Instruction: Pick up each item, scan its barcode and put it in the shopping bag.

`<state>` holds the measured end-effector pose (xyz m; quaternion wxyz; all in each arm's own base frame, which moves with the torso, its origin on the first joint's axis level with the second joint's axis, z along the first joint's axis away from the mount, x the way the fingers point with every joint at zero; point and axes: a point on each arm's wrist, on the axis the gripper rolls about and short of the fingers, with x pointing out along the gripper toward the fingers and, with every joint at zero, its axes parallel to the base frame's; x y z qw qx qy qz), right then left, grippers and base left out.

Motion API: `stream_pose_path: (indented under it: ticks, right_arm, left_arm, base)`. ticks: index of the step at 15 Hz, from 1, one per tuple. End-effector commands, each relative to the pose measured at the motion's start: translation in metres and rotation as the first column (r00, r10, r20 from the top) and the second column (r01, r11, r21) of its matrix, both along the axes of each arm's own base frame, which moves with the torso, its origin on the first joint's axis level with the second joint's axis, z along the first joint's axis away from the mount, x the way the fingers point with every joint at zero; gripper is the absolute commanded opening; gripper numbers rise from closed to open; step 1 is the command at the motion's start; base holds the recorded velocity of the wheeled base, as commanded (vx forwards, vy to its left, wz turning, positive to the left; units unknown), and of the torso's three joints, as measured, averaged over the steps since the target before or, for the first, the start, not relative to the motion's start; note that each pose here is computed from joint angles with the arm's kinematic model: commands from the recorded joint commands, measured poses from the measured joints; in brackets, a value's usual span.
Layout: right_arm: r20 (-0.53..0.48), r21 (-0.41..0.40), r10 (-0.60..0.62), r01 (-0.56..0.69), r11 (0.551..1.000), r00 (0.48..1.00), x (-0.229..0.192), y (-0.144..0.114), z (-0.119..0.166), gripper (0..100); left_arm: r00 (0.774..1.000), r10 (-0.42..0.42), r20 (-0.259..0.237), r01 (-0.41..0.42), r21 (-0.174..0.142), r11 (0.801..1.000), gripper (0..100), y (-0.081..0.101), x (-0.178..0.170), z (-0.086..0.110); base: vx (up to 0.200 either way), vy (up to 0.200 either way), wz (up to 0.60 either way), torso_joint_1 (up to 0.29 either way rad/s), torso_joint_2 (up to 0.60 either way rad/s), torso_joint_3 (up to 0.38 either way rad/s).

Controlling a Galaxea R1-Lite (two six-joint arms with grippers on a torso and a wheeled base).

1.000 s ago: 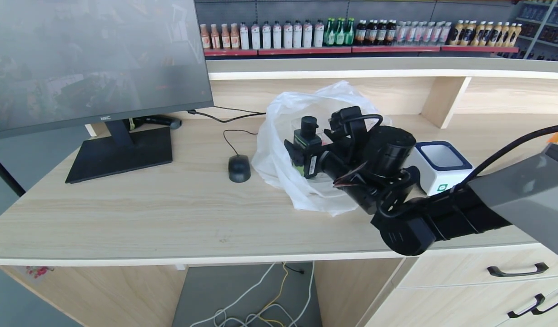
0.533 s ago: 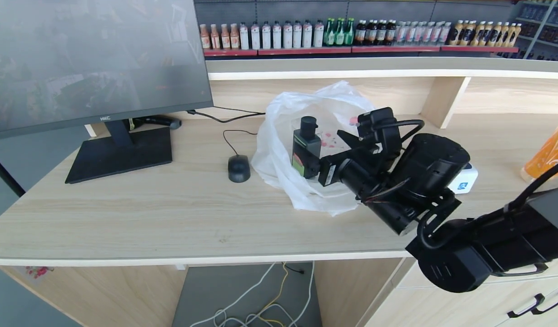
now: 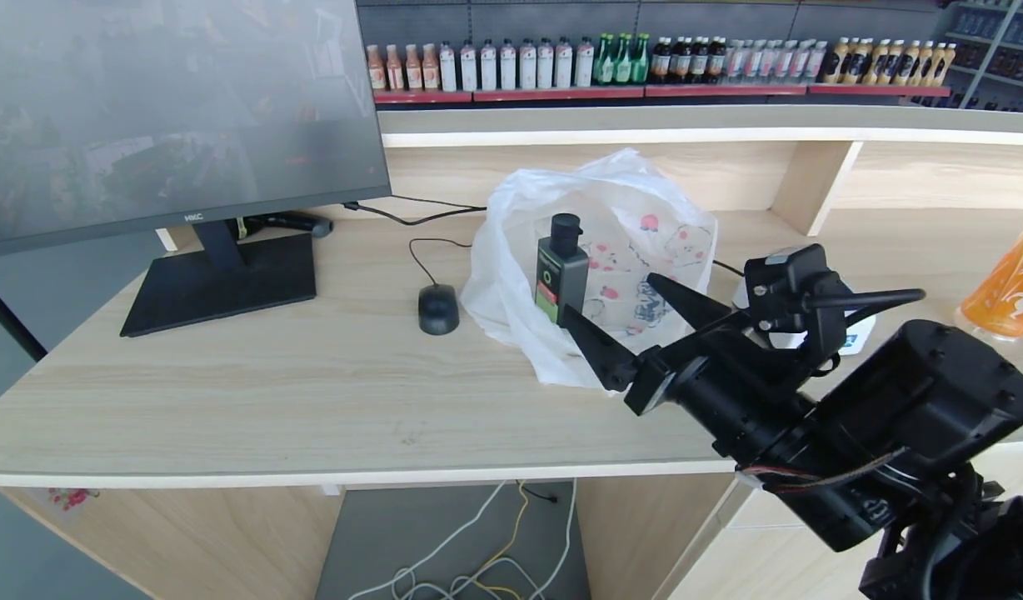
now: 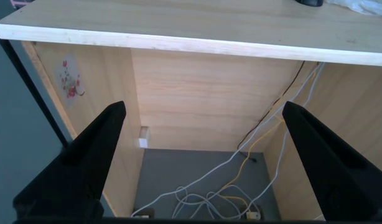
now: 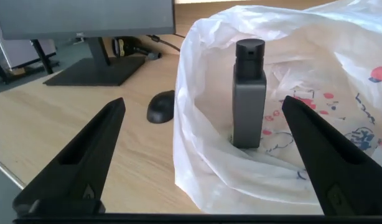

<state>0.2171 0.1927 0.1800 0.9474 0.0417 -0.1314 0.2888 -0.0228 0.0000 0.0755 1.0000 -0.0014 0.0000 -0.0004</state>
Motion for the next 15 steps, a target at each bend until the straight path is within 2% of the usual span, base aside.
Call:
stream_pose_path:
  ticks: [1,5,7,9,10,15]
  right_arm:
    - [0.003,0.009,0.006,-0.006,1.000,1.000,-0.020,-0.017,0.005,100]
    - [-0.056,0.029,0.032,-0.030,0.999,0.998,-0.051,-0.041,-0.003,100]
    - [-0.018,-0.004,0.018,-0.018,1.000,1.000,-0.051,-0.042,-0.001,100]
    - [-0.004,0.000,0.022,-0.022,1.000,1.000,-0.046,-0.037,0.001,100]
    - [-0.007,-0.003,0.022,-0.022,1.000,1.000,-0.045,-0.036,0.000,100]
    - [-0.065,-0.034,0.022,-0.024,0.999,0.998,-0.051,-0.042,-0.015,100]
  left_arm:
    - [1.000,-0.001,0.000,0.001,0.001,1.000,100,0.000,0.000,0.000]
    - [1.000,-0.001,0.000,0.001,0.001,1.000,100,0.000,0.000,0.000]
    - [1.000,0.001,0.000,-0.001,0.000,1.000,100,0.000,0.000,0.000]
    - [1.000,-0.001,0.000,0.001,-0.002,1.000,100,0.000,0.000,0.000]
    - [1.000,-0.001,0.000,0.001,-0.003,1.000,100,0.000,0.000,0.000]
    - [1.000,-0.001,0.000,0.001,0.001,1.000,100,0.000,0.000,0.000]
  base:
    - [0.000,0.000,0.00,0.000,0.00,0.000]
    - [0.000,0.000,0.00,0.000,0.00,0.000]
    - [0.000,0.000,0.00,0.000,0.00,0.000]
    - [-0.200,0.000,0.00,0.002,0.00,0.000]
    - [-0.200,0.000,0.00,0.007,0.01,-0.002]
    - [0.000,0.000,0.00,0.000,0.00,0.000]
